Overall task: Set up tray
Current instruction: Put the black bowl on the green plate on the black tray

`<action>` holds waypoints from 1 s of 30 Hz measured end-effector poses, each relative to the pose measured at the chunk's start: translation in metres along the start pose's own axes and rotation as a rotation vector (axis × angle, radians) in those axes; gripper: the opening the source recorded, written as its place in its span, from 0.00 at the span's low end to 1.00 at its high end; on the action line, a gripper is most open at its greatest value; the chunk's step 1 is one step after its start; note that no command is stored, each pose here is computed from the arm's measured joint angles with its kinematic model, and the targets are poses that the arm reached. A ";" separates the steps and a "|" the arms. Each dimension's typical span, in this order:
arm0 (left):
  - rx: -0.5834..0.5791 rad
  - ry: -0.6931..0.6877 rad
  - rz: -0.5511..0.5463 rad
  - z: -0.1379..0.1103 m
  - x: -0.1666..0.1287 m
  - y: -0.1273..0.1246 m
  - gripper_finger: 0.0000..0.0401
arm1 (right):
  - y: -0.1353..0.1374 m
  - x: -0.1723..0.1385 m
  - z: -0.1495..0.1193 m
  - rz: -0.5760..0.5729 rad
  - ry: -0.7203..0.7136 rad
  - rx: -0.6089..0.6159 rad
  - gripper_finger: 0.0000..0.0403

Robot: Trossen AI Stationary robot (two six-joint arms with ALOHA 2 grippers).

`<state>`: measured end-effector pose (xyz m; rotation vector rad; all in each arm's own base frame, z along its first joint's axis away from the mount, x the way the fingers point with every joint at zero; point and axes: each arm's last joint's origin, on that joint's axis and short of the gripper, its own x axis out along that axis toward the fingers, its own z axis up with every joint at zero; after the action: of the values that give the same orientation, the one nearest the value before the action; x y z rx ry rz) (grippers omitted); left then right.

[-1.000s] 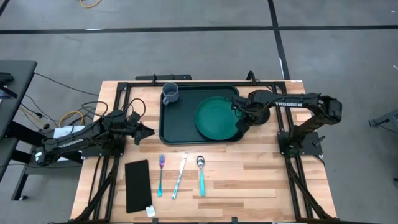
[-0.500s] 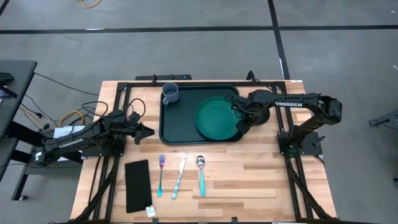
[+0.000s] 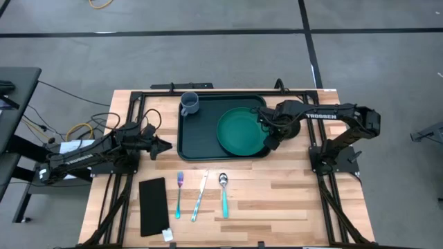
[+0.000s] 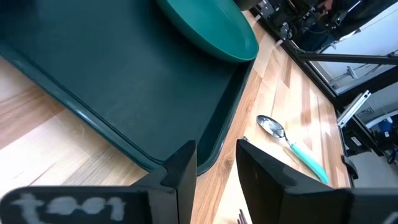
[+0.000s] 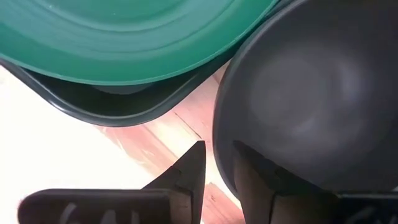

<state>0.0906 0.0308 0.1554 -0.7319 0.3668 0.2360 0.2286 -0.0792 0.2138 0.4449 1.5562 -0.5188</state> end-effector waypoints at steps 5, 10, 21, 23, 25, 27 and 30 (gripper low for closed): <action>0.000 -0.006 0.009 0.000 0.000 0.000 0.25 | 0.001 0.002 -0.001 0.019 0.008 -0.007 0.18; 0.000 -0.013 0.020 0.000 0.000 0.001 0.25 | 0.000 0.011 -0.006 0.012 0.044 0.016 0.18; 0.000 -0.014 0.021 0.000 0.000 0.001 0.25 | -0.001 0.013 -0.004 0.017 0.021 0.023 0.07; 0.000 -0.018 0.027 0.001 0.000 0.001 0.25 | -0.001 0.013 -0.004 0.018 0.017 0.024 0.02; 0.000 -0.021 0.032 0.001 0.000 0.001 0.25 | -0.001 0.013 -0.004 0.019 0.023 0.023 0.02; 0.000 -0.024 0.036 0.001 0.000 0.001 0.25 | -0.001 0.013 -0.004 0.019 0.020 0.024 0.03; 0.000 -0.027 0.040 0.001 0.000 0.001 0.25 | -0.001 0.013 -0.004 0.018 0.019 0.039 0.01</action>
<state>0.0903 0.0322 0.1552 -0.7213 0.3562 0.2835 0.2242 -0.0782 0.2010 0.4947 1.5610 -0.5330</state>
